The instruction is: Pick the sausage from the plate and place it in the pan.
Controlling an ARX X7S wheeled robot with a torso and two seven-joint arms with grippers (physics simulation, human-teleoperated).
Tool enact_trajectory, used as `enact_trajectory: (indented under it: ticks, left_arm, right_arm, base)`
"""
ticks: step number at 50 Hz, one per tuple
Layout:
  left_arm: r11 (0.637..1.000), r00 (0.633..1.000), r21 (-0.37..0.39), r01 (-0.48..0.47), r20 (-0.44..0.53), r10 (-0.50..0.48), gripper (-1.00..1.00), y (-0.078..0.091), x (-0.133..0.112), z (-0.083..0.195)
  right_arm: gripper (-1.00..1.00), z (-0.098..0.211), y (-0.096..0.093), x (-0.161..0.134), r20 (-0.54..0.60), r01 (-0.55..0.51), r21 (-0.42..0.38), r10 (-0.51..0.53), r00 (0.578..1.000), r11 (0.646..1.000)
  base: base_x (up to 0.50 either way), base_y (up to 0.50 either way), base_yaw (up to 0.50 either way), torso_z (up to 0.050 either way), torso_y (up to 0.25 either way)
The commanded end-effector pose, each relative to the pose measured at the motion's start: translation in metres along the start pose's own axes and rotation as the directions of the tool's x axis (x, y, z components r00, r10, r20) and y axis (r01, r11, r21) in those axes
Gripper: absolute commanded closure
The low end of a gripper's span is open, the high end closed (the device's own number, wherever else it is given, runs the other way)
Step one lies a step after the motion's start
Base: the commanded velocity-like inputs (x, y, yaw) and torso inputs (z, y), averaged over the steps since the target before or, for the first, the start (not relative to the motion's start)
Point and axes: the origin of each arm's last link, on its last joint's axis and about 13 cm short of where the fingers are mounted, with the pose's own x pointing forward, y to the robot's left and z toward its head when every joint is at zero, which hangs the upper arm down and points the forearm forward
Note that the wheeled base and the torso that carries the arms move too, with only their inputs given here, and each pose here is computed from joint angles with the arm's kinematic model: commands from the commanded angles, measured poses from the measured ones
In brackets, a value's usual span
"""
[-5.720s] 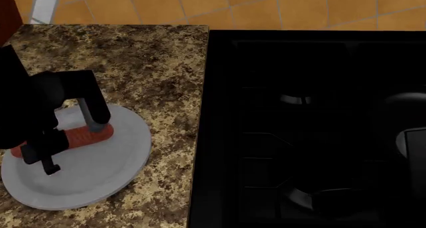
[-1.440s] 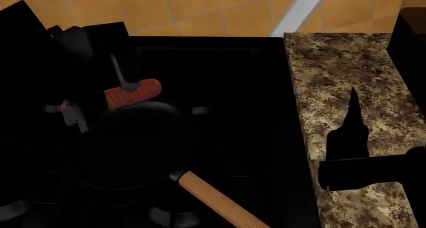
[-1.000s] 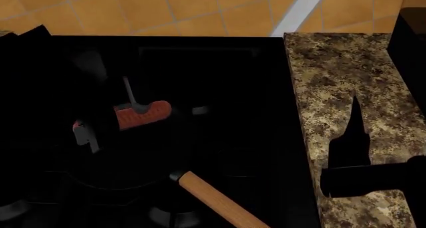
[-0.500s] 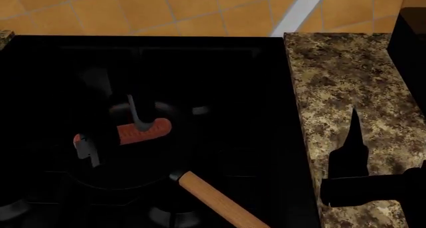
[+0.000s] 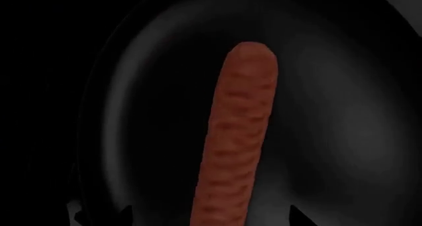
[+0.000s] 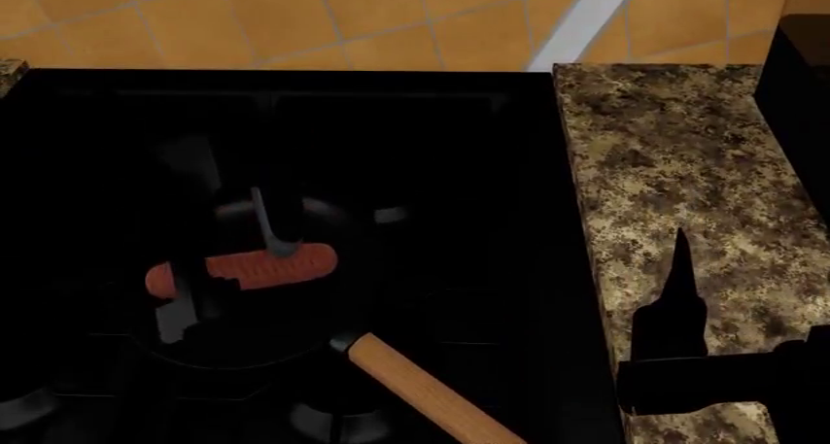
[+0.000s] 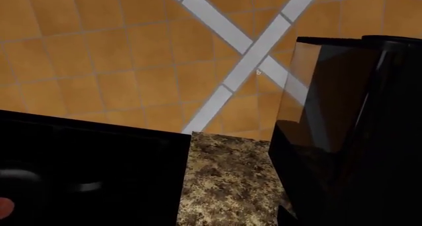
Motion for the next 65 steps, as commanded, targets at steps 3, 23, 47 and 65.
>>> enact_trajectory:
  ticks: [3, 23, 47, 65]
  left_arm:
    - [0.999, 1.000, 0.035, -0.006, 0.000, 0.006, -1.00, -0.001, -0.002, 0.010]
    - [0.998, 0.999, 0.055, -0.043, 0.035, 0.041, -1.00, 0.009, -0.024, 0.016]
    - [0.995, 0.976, -0.035, -0.090, 0.197, 0.095, -1.00, 0.018, -0.034, 0.012]
    - [0.962, 0.898, -0.225, -0.155, 0.374, 0.232, -1.00, 0.026, -0.033, -0.012]
  right_arm:
    - [-1.00, 0.000, -0.001, 0.002, 0.014, -0.001, 0.013, 0.001, 1.000, 1.000]
    - [-1.00, 0.003, 0.000, 0.004, 0.025, -0.004, 0.019, 0.003, 1.000, 1.000]
    - [-1.00, 0.016, 0.000, -0.003, 0.055, 0.007, 0.008, -0.008, 0.998, 1.000]
    - [-1.00, 0.017, -0.001, -0.007, 0.044, 0.011, 0.034, -0.013, 0.999, 0.999]
  base:
    - [0.00, 0.00, 0.00, 0.000, 0.000]
    - [0.00, 0.00, 0.00, 0.000, 0.000]
    - [0.00, 0.00, 0.00, 0.000, 0.000]
    - [0.00, 0.00, 0.00, 0.000, 0.000]
